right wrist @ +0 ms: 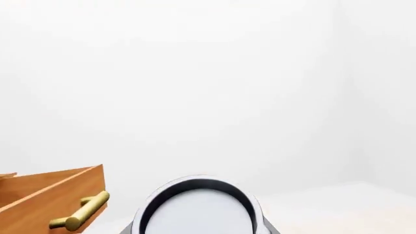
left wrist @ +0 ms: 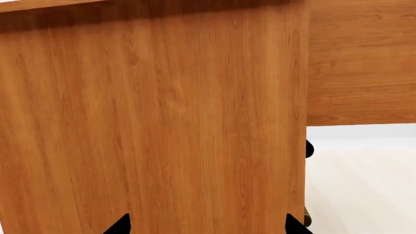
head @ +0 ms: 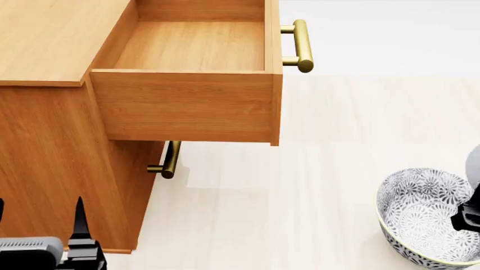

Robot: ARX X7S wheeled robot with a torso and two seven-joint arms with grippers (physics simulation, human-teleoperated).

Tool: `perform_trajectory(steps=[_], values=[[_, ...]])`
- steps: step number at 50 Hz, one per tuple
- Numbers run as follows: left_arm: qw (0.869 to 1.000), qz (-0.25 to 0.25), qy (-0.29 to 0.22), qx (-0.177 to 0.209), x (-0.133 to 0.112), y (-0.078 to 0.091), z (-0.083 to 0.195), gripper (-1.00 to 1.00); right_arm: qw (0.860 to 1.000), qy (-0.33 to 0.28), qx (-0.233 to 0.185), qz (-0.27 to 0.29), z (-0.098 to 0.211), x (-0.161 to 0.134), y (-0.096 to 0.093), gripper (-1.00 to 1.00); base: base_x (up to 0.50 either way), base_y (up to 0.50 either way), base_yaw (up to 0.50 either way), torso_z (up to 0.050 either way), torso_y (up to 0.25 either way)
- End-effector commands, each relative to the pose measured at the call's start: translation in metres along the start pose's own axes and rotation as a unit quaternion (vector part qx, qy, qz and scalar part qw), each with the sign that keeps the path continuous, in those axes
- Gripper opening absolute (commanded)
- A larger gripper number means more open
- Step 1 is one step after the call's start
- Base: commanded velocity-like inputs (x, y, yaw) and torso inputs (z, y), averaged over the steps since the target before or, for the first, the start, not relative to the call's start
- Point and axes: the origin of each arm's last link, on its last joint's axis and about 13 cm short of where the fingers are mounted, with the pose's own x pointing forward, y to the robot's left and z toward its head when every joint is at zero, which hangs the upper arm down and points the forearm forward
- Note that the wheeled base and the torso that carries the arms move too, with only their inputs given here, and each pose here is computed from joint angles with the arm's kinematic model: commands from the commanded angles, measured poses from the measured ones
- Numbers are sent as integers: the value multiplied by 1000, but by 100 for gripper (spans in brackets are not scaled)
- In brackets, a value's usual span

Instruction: Put the ketchup in the top drawer of the cabinet.

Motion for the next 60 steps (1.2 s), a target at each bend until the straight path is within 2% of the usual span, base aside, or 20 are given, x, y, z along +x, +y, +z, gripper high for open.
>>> perform_trajectory(steps=[1,30,60], values=[[1000,0,0,-1,2,0,0,100,999,-31,-15,20,19,28,17,-100,0,0,0,0,0],[1000,-2,1,-6,4,-1,-1,100,993,-100,-31,46,84,96,50,-100,0,0,0,0,0],[1000,-5,-4,-7,3,-3,2,100,988,-134,-35,62,137,175,86,-100,0,0,0,0,0]])
